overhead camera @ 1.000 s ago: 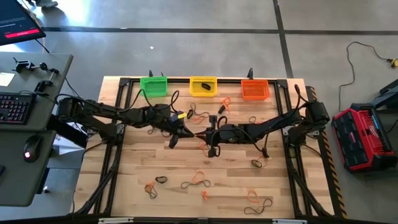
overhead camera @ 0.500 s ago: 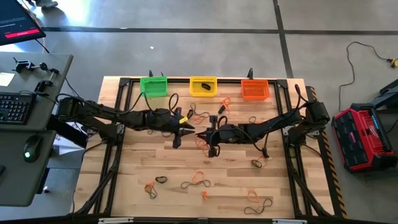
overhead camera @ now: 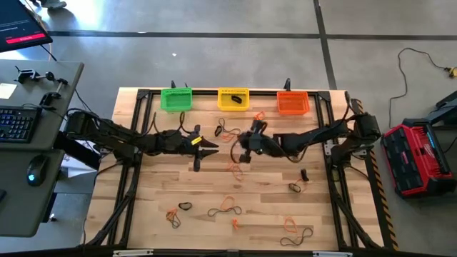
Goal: Sort rubber bands into baskets
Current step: Put the orange rubber band into the orange bin
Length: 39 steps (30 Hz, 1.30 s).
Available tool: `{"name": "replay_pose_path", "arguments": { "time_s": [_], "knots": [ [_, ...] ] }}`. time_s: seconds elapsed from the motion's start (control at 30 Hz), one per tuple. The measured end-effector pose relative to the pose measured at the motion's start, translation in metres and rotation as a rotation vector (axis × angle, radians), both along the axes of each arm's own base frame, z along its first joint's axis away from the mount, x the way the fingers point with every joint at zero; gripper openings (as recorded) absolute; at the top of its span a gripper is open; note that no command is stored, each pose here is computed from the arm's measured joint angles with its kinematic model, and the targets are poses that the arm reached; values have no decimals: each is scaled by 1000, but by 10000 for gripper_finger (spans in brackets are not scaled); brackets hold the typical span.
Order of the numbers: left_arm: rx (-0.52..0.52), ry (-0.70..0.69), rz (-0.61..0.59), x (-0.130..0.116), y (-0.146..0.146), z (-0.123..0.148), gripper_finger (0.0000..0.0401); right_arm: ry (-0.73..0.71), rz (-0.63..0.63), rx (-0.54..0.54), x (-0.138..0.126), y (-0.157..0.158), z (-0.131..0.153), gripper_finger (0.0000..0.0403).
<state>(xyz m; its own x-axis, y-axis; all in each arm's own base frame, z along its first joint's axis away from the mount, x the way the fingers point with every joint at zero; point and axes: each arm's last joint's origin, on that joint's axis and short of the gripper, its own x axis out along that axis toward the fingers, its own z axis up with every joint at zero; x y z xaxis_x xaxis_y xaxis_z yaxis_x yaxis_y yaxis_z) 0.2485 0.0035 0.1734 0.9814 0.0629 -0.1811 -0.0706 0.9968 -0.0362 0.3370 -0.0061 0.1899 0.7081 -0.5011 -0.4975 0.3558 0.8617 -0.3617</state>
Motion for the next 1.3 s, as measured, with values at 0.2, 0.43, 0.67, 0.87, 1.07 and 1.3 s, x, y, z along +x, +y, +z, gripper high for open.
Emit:
{"name": "replay_pose_path", "arguments": {
  "time_s": [0.2, 0.43, 0.67, 0.87, 1.07, 1.3],
  "knots": [
    [-1, -77, 5, -10, 0, -4, 78, 76, -253, 5, -23, -45, 9, 0],
    [-9, -72, 6, -20, 0, -13, 78, 140, -549, 9, -59, -103, 18, 0],
    [-53, -68, 9, -23, -1, -16, 78, 188, -783, 45, -94, -152, 17, 0],
    [-49, -86, 1, -22, -2, -14, 78, 201, -907, 116, -121, -184, 14, 0],
    [-37, -84, 0, -22, -2, -15, 78, 149, -951, 251, -142, -208, 12, 0],
    [-34, -84, -1, -22, -2, -15, 78, 83, -1000, 431, -158, -219, 6, 0]
  ]
}}
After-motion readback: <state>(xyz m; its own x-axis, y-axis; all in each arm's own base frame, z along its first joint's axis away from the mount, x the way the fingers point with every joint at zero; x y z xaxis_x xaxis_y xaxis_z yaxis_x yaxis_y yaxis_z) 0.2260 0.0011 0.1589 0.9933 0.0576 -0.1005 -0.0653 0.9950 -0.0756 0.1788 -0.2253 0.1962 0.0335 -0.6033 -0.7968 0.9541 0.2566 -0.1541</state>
